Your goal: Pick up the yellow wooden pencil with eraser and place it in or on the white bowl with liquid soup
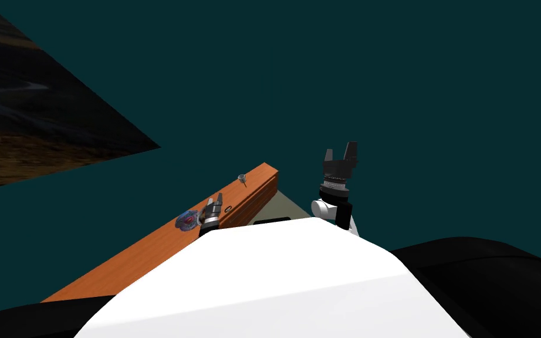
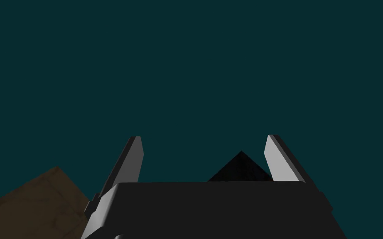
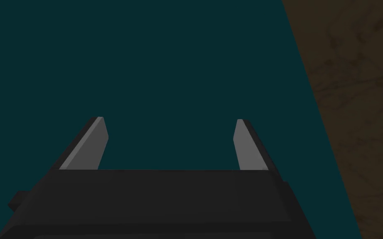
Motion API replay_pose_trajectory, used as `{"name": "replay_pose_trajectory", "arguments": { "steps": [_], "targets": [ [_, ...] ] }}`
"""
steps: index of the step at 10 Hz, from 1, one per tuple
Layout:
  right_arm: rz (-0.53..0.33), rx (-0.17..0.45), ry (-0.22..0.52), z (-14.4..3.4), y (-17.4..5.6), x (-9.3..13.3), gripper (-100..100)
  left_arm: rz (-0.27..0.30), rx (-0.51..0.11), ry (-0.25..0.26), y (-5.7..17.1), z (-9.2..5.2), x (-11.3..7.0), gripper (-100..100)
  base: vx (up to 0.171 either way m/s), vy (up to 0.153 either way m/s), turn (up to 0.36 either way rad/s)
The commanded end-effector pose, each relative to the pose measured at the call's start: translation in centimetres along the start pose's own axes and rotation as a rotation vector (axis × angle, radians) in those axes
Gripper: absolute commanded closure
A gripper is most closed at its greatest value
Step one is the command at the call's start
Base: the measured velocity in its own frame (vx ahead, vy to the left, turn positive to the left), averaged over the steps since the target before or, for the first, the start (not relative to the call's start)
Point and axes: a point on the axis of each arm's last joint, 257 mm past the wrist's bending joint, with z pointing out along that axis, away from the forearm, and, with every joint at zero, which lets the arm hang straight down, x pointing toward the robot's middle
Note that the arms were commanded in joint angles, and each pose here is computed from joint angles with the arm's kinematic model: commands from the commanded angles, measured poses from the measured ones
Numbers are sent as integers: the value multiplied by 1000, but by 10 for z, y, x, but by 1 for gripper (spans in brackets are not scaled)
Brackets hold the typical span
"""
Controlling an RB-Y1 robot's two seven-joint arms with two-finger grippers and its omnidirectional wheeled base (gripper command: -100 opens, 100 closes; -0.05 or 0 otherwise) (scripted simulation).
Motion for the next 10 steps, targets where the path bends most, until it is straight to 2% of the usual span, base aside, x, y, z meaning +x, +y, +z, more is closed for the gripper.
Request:
{"name": "replay_pose_trajectory", "arguments": {
  "steps": [1, 2, 3, 4, 5, 6, 7, 8, 9, 10],
  "targets": [
    [0, 0, 0, 0, 0, 0, 0, 27, -19, 15, 12, -5, 6, -100, 7, -3, -159],
    [0, 0, 0, 0, 0, 0, 0, 72, -31, 13, 21, -6, 6, -100, 12, -6, -305],
    [0, 0, 0, 0, 0, 0, 0, 71, -48, 33, 28, -12, 14, -100, 13, 2, -104],
    [0, 0, 0, 0, 0, 0, 0, 114, -61, 33, 38, -13, 16, -100, 19, -5, -232],
    [0, 0, 0, 0, 0, 0, 0, 113, -77, 52, 45, -18, 23, -100, 18, 3, -123],
    [0, 0, 0, 0, 0, 0, 0, 154, -91, 54, 55, -20, 25, -100, 24, 0, -223],
    [0, 0, 0, 0, 0, 0, 0, 153, -105, 72, 61, -25, 32, -100, 24, 6, -155],
    [0, 0, 0, 0, 0, 0, 0, 193, -112, 66, 67, -24, 30, -100, 29, 4, -294],
    [0, 0, 0, 0, 0, 0, 0, 191, -133, 93, 76, -33, 40, -100, 27, 13, -125],
    [0, 0, 0, 0, 0, 0, 0, 191, -133, 93, 76, -33, 40, -100, 12, 7, 45]
  ]
}}
